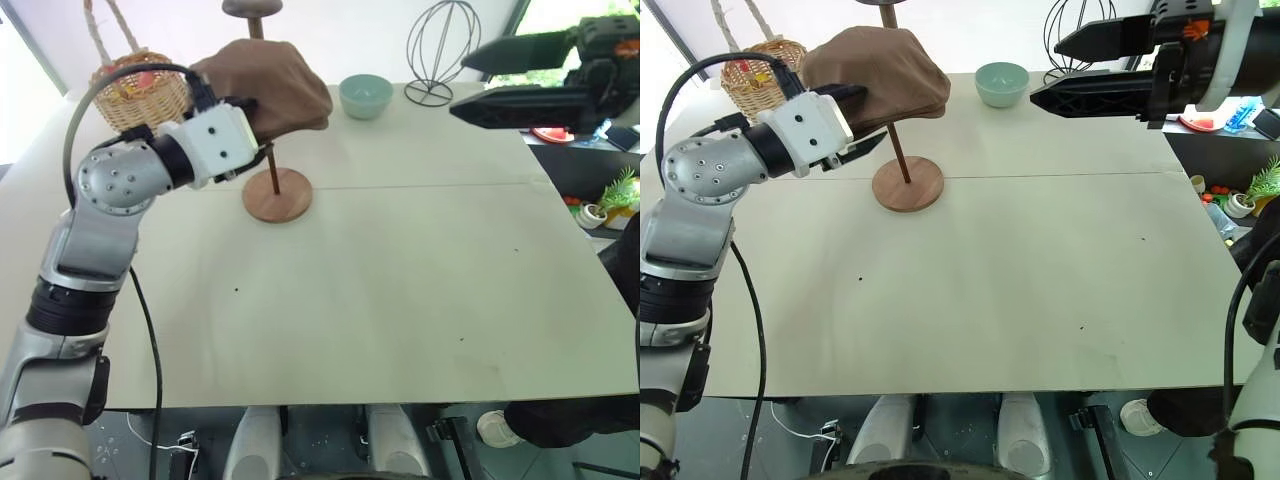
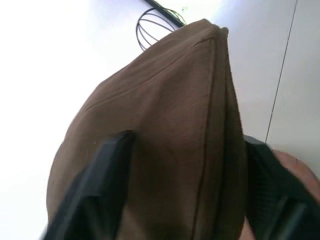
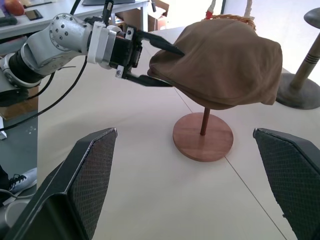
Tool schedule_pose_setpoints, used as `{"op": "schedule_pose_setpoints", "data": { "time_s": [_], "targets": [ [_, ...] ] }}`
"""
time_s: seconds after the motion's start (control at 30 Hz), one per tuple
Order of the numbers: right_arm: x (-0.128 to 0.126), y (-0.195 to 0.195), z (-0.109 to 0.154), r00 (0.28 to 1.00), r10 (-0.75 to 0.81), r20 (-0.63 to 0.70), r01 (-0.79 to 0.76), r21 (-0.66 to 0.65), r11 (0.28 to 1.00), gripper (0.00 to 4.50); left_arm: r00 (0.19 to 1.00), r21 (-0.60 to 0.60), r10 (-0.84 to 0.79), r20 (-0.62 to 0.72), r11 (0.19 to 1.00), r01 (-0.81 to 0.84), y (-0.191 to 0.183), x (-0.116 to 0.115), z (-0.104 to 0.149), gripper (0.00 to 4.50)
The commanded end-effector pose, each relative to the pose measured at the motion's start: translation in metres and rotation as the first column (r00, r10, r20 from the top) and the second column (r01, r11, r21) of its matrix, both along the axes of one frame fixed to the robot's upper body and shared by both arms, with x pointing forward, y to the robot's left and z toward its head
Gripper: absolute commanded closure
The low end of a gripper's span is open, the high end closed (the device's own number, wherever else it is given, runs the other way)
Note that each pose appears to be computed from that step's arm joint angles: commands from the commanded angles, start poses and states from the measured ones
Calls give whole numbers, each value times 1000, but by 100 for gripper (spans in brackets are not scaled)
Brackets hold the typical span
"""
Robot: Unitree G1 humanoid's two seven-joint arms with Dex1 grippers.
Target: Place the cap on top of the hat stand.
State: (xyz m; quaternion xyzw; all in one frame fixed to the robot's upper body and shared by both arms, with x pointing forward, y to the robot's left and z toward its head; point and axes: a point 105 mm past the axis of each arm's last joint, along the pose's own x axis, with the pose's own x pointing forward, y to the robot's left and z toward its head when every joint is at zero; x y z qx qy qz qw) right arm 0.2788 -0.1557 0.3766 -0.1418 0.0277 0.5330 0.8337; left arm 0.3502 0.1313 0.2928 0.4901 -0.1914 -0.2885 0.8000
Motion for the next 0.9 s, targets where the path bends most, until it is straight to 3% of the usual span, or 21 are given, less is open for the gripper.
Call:
{"op": "schedule_pose_setpoints", "data": {
  "time_s": [0.03,0.1,0.33,0.5,0.7,0.9],
  "targets": [
    [-9,-1,15,998,10,64,-11,13,1000,0,997,-8,-2,79,1000,3,-1,-4,17,352],
    [-9,0,14,998,14,63,-15,16,1000,0,996,-14,-4,93,1000,5,-1,-4,20,446],
    [-9,-1,10,998,20,55,-21,14,1000,0,964,-130,-75,255,985,111,5,-16,54,446],
    [-6,-2,7,998,25,52,-26,9,1000,0,944,-126,-175,280,968,217,19,-25,64,446],
    [-3,-5,3,999,18,46,-18,4,1000,0,906,-59,-243,346,958,280,46,-39,77,446],
    [-2,-6,1,999,11,44,-12,6,1000,0,869,53,-297,396,952,301,67,-41,72,446]
  ]
}}
